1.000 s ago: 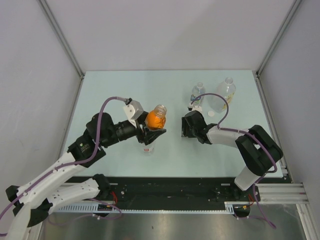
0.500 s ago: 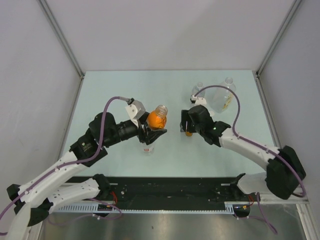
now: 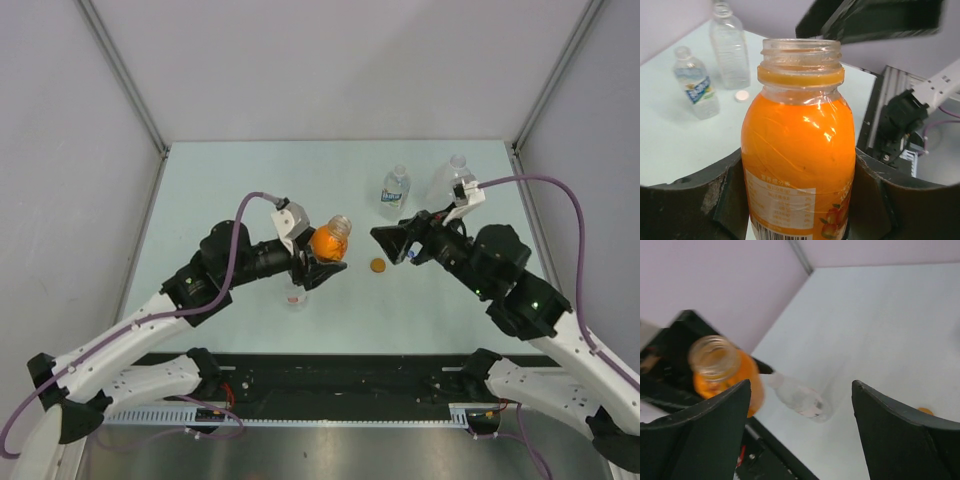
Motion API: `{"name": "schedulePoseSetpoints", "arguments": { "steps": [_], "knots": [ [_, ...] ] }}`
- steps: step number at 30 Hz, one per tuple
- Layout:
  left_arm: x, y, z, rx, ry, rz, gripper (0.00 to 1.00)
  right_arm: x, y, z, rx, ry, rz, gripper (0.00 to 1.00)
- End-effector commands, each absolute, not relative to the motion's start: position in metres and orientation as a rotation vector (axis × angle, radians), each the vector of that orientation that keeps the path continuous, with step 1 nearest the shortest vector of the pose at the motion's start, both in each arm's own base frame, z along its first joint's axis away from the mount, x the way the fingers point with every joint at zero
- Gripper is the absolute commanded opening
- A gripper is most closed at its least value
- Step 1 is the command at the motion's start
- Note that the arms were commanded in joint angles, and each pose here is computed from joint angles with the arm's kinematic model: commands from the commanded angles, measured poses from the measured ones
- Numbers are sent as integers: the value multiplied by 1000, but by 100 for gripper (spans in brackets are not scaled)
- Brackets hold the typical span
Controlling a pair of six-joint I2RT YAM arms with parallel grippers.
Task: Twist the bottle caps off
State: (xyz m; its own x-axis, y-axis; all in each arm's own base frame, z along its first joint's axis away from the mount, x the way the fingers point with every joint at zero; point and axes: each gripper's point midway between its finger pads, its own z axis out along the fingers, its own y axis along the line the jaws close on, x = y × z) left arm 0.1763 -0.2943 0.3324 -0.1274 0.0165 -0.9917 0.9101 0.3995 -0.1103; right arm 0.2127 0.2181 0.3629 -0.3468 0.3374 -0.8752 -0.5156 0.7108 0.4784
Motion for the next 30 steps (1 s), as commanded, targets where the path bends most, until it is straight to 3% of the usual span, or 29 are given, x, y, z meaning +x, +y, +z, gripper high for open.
{"name": "schedulePoseSetpoints", "arguments": {
  "steps": [1,5,18,24,30],
  "knots": [
    [150,-315,342,1022,1339,-1132,0,161,238,411,-331,1542,1190,96],
    [138,-327,340,1104,1327,-1233,0,140,245,414,-424,1530,1288,100],
    [139,-337,343,1119,1343,-1282,0,152,256,377,-438,1680,1221,99],
    [138,-337,341,1127,1348,-1288,0,160,260,379,-423,1664,1202,90],
    [138,-337,340,1127,1354,-1286,0,162,270,379,-448,1657,1226,69]
  ]
}}
